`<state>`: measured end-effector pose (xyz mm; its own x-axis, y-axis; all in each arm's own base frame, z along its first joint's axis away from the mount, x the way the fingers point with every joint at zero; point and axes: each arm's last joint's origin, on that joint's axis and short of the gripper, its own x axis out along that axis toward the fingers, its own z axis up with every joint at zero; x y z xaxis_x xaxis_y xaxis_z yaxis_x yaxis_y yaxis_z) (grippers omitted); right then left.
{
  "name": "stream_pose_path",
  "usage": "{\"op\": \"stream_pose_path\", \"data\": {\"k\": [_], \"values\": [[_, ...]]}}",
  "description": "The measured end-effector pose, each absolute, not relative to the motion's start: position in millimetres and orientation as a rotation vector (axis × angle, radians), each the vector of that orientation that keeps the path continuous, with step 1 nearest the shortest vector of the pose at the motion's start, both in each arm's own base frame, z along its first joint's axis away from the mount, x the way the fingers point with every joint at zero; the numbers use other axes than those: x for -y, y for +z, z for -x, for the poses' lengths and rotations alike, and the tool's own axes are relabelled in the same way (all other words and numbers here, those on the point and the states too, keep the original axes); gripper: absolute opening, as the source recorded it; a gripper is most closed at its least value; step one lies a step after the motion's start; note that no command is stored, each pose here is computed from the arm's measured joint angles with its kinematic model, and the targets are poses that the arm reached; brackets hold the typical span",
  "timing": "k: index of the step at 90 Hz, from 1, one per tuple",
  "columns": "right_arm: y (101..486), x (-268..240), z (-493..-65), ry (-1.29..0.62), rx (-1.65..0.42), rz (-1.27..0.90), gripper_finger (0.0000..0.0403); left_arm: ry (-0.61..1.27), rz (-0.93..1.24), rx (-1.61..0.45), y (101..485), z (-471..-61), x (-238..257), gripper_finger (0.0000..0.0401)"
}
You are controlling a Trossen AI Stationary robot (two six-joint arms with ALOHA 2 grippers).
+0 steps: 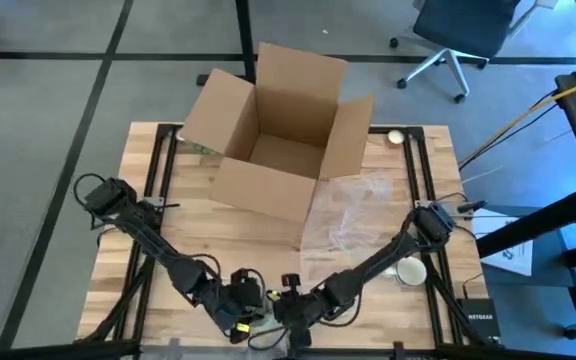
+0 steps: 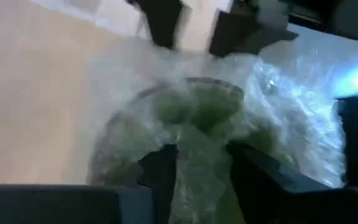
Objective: Wrap mug
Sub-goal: Wrap the green mug with bubble wrap
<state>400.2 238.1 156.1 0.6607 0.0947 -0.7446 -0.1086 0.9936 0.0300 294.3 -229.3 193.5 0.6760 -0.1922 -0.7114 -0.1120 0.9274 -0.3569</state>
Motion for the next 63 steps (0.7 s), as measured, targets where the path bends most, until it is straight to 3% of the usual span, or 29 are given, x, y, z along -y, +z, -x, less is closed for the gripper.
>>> {"op": "stream_pose_path", "data": {"k": [39, 63], "values": [[141, -197, -433, -0.034, -0.695, 0.135, 0.0110, 0.047, 0.319, -1.017, 173, -297, 207, 0.0124], [156, -194, -420, -0.003, -0.788, 0.178, 0.0110, 0.068, 0.305, -0.998, 179, -297, 200, 0.0124]]}}
